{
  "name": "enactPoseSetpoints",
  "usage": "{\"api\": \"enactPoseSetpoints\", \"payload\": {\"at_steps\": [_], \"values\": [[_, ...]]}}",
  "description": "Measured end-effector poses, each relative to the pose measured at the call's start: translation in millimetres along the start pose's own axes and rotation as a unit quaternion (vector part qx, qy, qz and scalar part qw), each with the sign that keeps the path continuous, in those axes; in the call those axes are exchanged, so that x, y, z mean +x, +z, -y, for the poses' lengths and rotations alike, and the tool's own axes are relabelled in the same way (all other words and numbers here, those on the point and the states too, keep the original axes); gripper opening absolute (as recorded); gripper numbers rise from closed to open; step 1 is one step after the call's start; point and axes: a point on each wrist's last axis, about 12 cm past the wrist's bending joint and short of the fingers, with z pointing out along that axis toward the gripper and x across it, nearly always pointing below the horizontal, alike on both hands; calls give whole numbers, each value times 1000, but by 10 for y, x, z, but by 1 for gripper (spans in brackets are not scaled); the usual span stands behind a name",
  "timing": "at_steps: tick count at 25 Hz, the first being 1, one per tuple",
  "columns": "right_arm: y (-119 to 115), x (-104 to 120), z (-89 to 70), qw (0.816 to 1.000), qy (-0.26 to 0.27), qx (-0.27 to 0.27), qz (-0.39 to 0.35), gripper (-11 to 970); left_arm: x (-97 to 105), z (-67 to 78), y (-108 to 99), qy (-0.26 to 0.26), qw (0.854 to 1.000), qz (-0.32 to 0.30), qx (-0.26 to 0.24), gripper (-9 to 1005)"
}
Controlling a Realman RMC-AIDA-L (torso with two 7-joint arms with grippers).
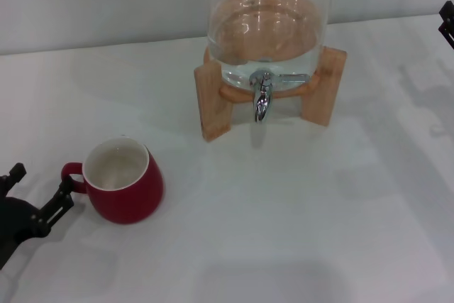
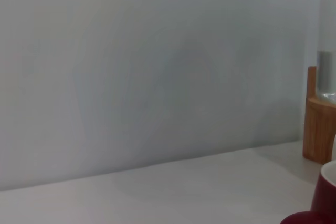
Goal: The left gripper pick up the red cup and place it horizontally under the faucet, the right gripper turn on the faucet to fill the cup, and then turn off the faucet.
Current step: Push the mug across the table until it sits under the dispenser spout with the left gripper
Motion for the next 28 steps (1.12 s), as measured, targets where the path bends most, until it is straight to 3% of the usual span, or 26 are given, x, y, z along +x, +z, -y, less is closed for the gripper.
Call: {"api": "enactPoseSetpoints", "payload": {"at_steps": [28], "values": [[0, -1, -3, 1000, 0, -1, 0, 809, 0, -27, 89, 8, 1000, -14, 2, 827]]}}
